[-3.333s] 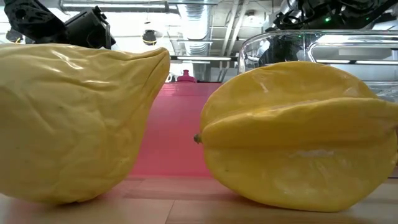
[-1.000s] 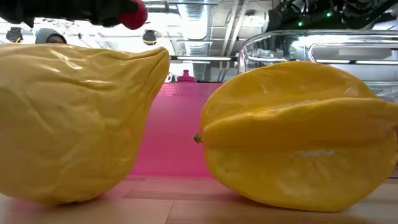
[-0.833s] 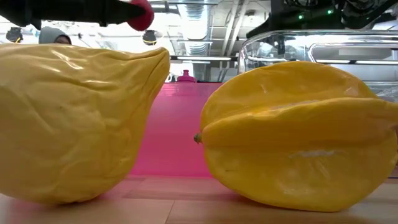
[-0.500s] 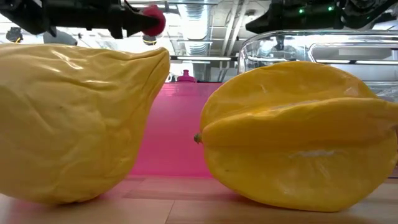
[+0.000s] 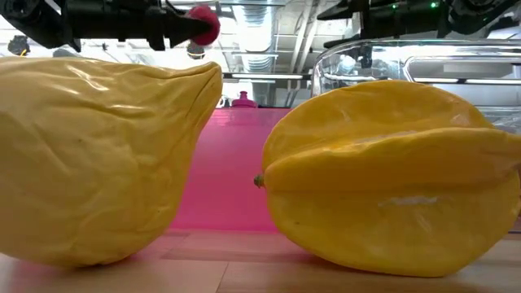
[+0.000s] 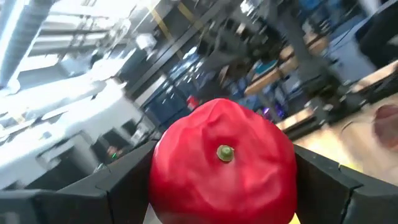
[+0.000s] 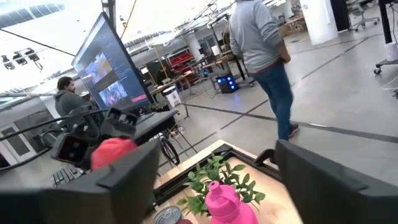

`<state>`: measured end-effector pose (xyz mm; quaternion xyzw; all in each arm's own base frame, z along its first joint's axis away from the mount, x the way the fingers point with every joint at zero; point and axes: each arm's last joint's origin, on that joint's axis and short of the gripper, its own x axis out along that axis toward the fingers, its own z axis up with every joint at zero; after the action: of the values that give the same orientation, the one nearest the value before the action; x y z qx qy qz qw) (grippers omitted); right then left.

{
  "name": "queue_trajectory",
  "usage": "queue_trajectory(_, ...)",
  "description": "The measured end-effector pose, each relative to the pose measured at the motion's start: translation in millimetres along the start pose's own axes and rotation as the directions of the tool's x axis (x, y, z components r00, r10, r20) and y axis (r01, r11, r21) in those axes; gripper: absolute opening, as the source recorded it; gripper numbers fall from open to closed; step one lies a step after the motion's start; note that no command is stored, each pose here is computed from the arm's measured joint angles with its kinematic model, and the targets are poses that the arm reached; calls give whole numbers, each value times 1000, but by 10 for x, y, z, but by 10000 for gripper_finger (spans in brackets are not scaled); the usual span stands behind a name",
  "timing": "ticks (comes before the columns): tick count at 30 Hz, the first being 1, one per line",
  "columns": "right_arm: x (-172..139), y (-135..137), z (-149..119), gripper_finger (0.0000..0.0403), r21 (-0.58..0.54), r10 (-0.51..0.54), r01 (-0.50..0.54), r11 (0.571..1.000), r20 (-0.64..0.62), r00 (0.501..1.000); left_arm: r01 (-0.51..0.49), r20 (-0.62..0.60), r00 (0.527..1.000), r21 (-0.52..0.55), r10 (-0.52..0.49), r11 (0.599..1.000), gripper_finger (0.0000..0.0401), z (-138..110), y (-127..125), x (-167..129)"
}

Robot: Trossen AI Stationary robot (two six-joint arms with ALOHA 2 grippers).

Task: Pick & Place Food Item
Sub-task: Put the red apple into the transparent bin

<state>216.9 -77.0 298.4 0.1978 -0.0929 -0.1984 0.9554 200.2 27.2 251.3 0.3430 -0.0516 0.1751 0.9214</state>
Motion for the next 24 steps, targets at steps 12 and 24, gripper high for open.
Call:
queue_trajectory(12, 131, 120, -209, 361, 10, 81, -80, 997, -56, 995, 53, 2, 999, -22, -53, 998, 299, 86, -33, 496)
queue_trajectory(24, 606, 203, -351, 361, 67, 215, -208, 976, -131, 968, 19, -54, 998, -103, -25, 995, 299, -40, 48, 814)
